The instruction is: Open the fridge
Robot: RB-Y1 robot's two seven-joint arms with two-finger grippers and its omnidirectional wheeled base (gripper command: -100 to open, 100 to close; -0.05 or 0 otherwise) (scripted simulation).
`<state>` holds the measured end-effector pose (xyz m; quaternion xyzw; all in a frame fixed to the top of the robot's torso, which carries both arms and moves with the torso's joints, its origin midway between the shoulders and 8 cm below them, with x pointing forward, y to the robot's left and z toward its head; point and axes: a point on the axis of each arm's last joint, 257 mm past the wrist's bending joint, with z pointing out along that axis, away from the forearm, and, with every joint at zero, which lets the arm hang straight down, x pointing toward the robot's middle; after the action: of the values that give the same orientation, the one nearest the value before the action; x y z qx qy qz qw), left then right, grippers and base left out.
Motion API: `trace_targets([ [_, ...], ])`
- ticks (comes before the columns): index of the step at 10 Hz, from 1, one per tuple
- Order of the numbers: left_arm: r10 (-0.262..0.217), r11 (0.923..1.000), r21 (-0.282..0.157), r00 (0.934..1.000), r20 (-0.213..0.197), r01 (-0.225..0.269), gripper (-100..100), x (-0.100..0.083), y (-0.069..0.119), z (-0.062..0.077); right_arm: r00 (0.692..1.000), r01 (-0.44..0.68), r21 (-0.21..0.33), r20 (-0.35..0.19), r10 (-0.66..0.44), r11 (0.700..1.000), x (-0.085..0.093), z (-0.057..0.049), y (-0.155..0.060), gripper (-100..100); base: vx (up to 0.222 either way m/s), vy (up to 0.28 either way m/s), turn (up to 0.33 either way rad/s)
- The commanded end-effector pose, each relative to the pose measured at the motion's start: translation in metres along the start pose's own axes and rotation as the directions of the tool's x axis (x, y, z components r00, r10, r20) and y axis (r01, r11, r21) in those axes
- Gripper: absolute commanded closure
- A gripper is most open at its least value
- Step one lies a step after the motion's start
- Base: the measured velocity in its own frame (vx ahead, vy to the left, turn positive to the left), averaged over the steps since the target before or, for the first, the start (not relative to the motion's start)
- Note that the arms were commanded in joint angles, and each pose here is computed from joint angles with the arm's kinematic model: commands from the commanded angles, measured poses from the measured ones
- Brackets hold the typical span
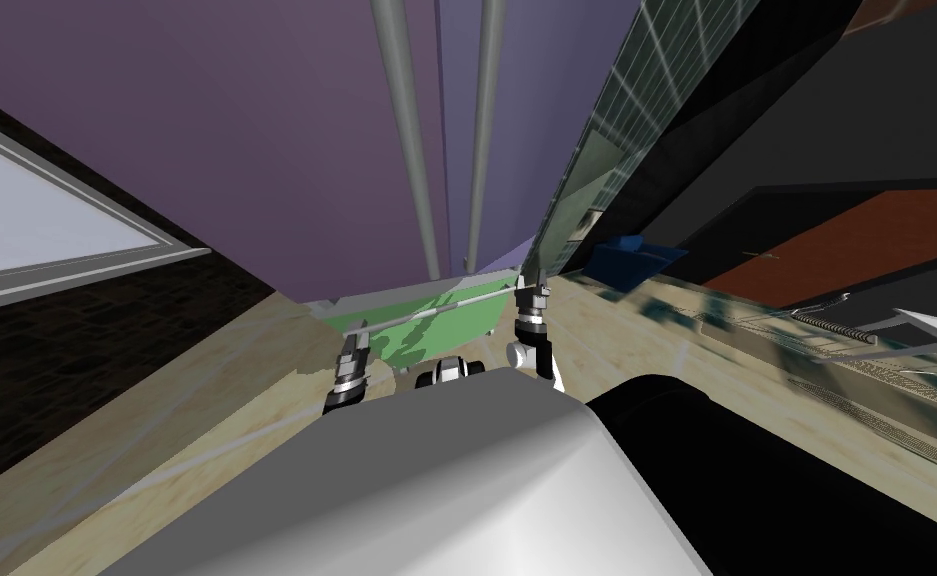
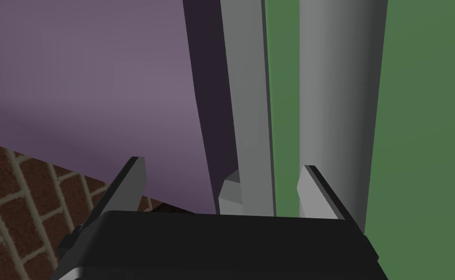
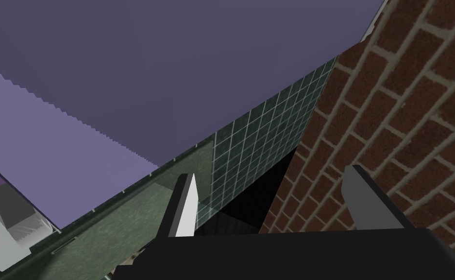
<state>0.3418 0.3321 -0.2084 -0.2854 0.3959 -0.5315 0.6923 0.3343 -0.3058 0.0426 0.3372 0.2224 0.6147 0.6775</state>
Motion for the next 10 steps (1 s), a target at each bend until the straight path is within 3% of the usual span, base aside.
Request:
trace_targets([
  [1, -0.005, 0.9998, -0.020, 1.0000, 0.009, 0.005, -100, 0.001, 0.010, -0.008, 1.000, 0.000, 0.000, 0.000, 0.000, 1.000, 0.000, 0.000, 0.000, 0, 0.026, -0.009, 0.014],
  [10, -0.048, 0.9956, -0.076, 0.9943, 0.095, 0.055, -100, 0.015, 0.039, -0.050, 1.000, 0.000, 0.000, 0.000, 0.000, 1.000, 0.000, 0.000, 0.000, 0, 0.054, -0.017, 0.011],
])
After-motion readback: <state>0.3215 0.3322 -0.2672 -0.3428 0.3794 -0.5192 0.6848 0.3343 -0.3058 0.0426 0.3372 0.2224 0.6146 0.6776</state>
